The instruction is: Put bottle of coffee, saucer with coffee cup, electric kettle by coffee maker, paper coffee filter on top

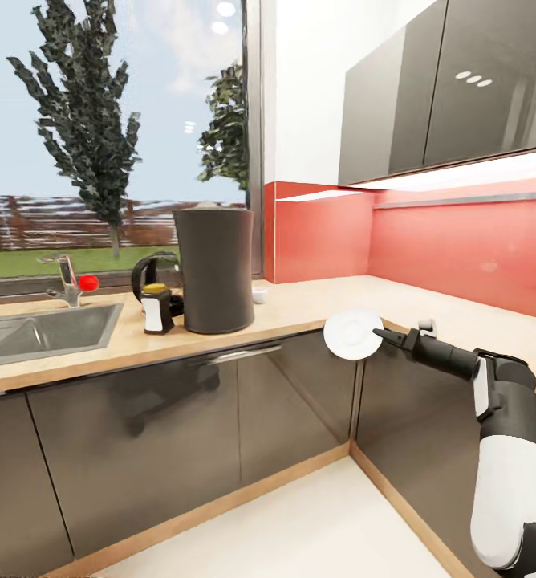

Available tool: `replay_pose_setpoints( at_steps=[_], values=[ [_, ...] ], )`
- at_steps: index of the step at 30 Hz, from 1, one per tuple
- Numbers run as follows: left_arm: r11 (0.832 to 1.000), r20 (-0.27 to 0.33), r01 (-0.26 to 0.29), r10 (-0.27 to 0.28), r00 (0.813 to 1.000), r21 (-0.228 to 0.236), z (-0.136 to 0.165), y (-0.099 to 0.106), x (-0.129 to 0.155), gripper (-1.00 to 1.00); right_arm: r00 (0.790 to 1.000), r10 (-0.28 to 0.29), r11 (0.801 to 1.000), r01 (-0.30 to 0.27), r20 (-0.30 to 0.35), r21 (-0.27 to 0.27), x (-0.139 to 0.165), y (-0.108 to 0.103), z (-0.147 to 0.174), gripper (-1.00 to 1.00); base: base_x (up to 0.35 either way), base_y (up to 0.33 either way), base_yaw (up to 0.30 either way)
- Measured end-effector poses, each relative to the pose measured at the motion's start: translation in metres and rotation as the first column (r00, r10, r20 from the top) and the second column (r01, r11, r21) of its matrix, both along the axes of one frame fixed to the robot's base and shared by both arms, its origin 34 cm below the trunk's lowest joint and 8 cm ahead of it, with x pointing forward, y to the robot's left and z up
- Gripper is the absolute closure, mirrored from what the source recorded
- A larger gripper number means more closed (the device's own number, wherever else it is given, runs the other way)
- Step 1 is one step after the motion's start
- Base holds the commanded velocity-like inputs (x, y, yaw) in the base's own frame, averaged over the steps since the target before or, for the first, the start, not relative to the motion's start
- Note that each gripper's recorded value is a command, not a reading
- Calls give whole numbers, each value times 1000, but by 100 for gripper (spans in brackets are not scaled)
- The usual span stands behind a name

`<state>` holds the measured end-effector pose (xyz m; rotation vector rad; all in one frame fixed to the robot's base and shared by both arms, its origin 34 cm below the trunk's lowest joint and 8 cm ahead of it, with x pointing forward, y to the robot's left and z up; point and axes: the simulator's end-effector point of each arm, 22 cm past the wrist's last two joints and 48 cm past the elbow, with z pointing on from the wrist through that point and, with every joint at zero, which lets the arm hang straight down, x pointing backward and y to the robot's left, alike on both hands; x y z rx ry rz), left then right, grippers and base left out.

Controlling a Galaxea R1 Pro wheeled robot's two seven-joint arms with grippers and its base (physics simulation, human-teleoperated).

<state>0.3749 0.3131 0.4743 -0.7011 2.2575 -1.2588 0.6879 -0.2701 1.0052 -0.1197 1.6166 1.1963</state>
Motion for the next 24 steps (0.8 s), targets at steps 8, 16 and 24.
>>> replay_pose_setpoints(
  at_steps=[8, 16, 24],
  values=[
    [1000, 1, 0, 0, 1000, -1, 0, 0, 0, -100, 1000, 0, 1000, 0, -1, 0, 0, 0, 0, 100, 33, -58, 210],
    [1000, 1, 0, 0, 1000, -1, 0, 0, 0, -100, 1000, -3, 1000, 3, -3, -3, 1, -1, -1, 100, 42, -90, 23],
    [1000, 0, 0, 0, 1000, -1, 0, 0, 0, -100, 1000, -2, 1000, 2, -2, -2, 0, 0, -1, 100, 110, -223, 84]
  ],
)
